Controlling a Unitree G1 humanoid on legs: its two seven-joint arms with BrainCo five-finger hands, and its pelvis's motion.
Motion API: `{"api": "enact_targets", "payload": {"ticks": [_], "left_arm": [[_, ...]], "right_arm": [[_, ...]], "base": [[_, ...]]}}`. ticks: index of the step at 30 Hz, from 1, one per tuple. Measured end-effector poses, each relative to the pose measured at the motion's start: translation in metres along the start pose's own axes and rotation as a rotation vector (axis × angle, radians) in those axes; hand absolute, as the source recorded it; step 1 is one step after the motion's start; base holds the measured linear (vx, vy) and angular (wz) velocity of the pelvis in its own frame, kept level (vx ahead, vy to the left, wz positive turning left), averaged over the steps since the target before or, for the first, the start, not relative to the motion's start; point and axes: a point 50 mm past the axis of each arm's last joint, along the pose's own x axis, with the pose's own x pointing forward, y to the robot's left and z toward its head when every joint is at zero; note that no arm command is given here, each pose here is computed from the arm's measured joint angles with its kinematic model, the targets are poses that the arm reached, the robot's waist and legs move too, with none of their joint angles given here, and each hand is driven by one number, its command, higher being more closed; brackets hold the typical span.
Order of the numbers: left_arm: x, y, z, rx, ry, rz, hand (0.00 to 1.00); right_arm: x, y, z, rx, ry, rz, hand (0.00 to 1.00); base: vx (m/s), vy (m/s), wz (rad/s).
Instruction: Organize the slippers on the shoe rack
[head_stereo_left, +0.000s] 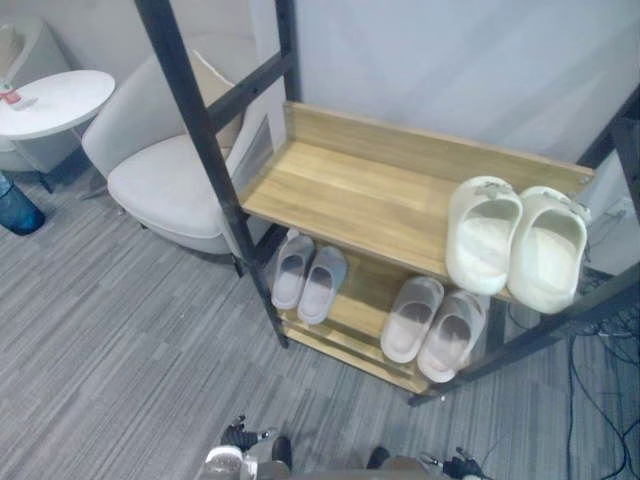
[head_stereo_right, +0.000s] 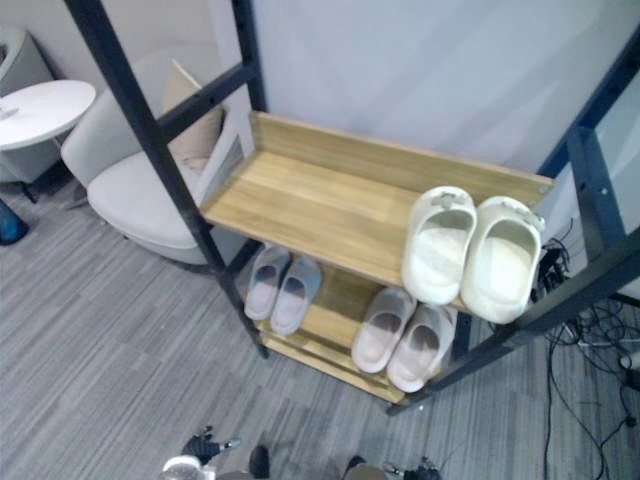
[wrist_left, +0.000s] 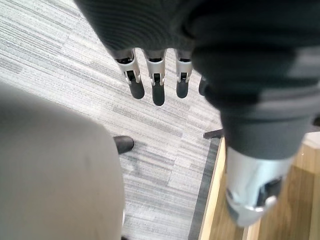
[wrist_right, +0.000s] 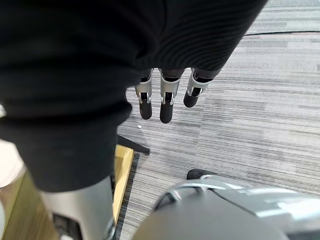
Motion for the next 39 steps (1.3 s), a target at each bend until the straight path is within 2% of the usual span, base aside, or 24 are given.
{"api": "enact_targets", "payload": {"ticks": [5,16,22,34,39], "left_arm": [[0.002,-0.012,0.025,0.025,-0.085,-0.036,0.00],[0.001,-0.006,0.017,-0.016,-0.060,-0.015,0.00],[0.004,-0.010,0.044,-0.015,-0.141,-0.023,0.00],[0.004,-0.002,0.022,-0.039,-0.053,0.011,0.00],[0.005,-0.001,0.029,-0.045,-0.068,0.017,0.00]], "right_arm": [[0.000,-0.001,0.001,0.002,0.000,-0.004,0.00],[0.001,0.036,0.029,-0.010,-0.088,0.079,0.00],[0.002,0.031,0.031,0.019,-0.087,0.052,0.00],[0.001,0.037,0.043,0.001,-0.129,0.072,0.00],[0.002,0.039,0.054,0.011,-0.177,0.076,0.00]], "base": [[0.07,-0.039,1.14],[-0.02,-0.032,0.77],[-0.21,0.037,1.28],[0.19,0.183,0.79],[0.40,0.047,0.78]]}}
